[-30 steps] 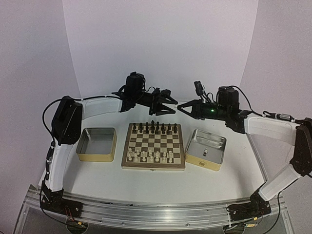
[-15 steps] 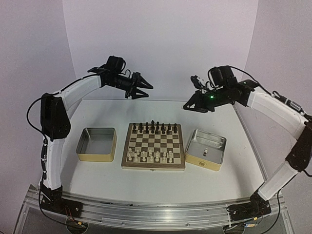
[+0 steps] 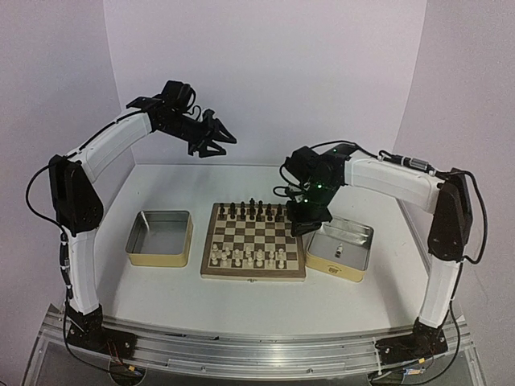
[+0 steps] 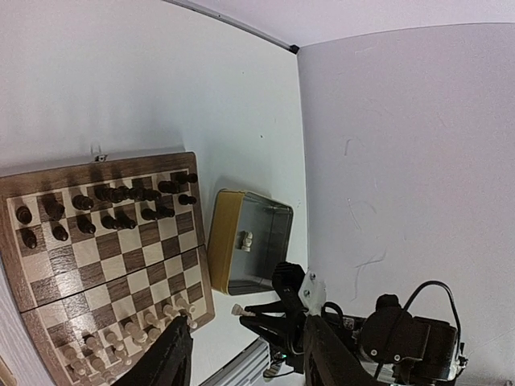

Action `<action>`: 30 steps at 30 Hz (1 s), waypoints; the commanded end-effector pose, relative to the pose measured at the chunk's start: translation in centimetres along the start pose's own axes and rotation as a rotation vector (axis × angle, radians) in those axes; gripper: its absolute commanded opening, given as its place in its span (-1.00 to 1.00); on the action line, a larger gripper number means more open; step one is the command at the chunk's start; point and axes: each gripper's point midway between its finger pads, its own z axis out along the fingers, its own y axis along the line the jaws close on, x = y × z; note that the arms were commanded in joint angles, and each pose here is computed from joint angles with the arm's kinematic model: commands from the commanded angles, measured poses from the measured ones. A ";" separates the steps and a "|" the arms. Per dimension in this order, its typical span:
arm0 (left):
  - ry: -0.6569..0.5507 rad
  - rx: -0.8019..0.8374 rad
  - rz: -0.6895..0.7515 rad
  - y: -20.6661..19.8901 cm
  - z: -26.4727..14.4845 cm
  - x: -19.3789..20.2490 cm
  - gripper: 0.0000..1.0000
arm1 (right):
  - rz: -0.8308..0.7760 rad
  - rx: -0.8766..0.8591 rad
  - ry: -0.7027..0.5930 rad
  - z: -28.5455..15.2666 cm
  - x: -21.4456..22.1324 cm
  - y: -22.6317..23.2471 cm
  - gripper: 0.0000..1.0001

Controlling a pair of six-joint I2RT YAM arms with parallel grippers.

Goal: Set up the chess pieces on the board
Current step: Place the chess piece on the chessboard.

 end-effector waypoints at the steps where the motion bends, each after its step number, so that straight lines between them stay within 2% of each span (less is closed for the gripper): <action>1: -0.051 -0.004 0.064 -1.6 -2.4 -0.3 -0.07 | 0.057 0.097 0.022 1.0 0.3 -1.1 -1.00; 12: -0.098 -0.046 0.080 -1.3 -3.2 -0.9 -0.07 | 0.101 0.130 0.107 4.9 1.2 -1.3 -1.00; 30: -0.094 -0.046 0.074 -1.0 -2.9 -0.9 -0.07 | 0.098 0.151 0.131 7.3 0.9 -1.5 -1.00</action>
